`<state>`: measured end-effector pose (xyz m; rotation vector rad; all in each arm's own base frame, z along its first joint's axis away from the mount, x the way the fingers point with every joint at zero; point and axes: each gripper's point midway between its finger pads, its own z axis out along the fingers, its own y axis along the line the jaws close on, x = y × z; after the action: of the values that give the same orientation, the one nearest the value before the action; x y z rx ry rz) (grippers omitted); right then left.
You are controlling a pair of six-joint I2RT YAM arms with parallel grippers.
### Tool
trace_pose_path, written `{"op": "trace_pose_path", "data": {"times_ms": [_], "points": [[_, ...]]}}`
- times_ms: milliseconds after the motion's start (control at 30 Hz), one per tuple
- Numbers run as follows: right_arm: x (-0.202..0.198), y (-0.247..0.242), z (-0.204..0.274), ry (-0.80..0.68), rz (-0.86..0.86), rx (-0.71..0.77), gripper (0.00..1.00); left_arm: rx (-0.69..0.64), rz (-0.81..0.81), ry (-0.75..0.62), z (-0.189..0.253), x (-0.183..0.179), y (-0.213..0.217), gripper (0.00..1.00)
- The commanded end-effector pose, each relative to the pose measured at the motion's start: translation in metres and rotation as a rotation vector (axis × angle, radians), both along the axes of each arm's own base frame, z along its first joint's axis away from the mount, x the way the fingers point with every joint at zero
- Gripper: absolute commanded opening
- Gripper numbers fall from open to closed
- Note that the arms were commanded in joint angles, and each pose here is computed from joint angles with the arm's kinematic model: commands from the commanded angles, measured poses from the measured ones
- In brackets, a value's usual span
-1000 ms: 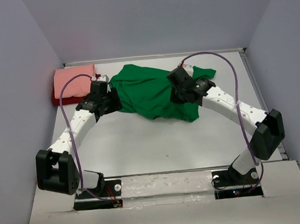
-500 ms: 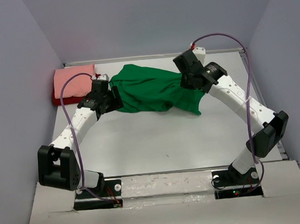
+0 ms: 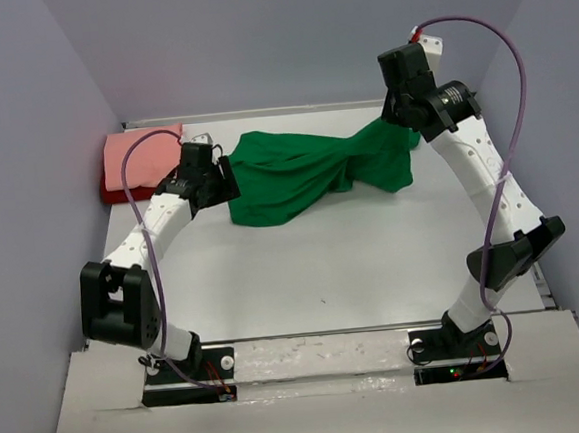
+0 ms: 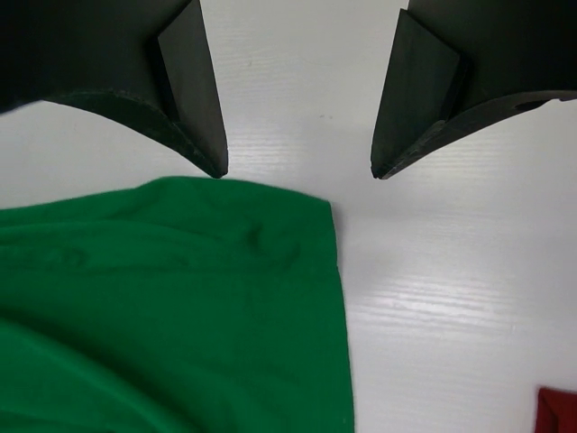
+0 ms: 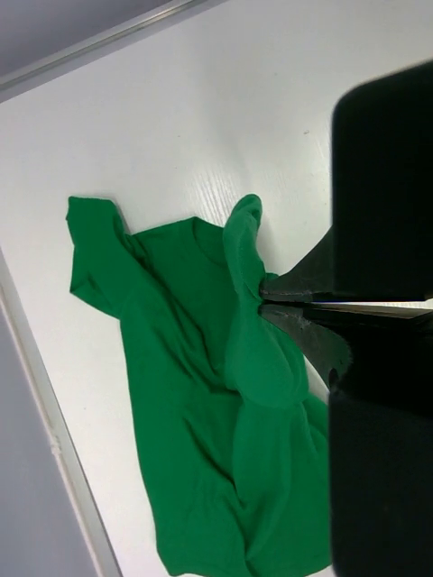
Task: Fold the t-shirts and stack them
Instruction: Flatten out the tshirt
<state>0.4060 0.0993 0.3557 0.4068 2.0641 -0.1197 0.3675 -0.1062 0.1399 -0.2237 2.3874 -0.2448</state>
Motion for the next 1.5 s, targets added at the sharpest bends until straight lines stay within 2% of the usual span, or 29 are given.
{"op": "trace_pose_path", "data": {"times_ms": [0,100,167,267,400,600,733,1100,1467], "points": [[0.007,0.0,-0.002,0.027,0.05,-0.006,0.0,-0.003,-0.027,-0.043,0.017,0.039,-0.013,0.75],[0.004,0.012,-0.017,0.066,0.101,0.03,0.0,-0.078,-0.125,0.03,0.004,0.049,-0.041,0.74],[0.004,0.013,-0.023,0.073,0.105,0.039,0.0,-0.104,-0.135,0.072,-0.008,0.05,-0.048,0.72],[0.001,0.011,-0.029,0.088,0.102,0.029,0.0,-0.087,-0.137,0.098,-0.027,0.049,-0.055,0.64],[-0.003,0.009,-0.022,0.069,0.108,0.028,0.0,-0.078,-0.122,0.162,-0.054,0.041,-0.053,0.61],[-0.002,0.015,-0.019,0.063,0.128,0.048,0.0,-0.085,-0.085,0.188,-0.066,0.036,-0.051,0.62],[-0.005,0.016,-0.018,0.057,0.136,0.064,0.0,-0.039,-0.054,0.233,-0.079,0.039,-0.04,0.62],[-0.009,0.008,-0.013,0.044,0.138,0.066,0.0,-0.013,0.054,0.291,-0.106,0.038,-0.009,0.62],[-0.01,0.004,-0.012,0.042,0.145,0.083,0.0,-0.022,0.06,0.32,-0.119,0.04,-0.007,0.62]]}}
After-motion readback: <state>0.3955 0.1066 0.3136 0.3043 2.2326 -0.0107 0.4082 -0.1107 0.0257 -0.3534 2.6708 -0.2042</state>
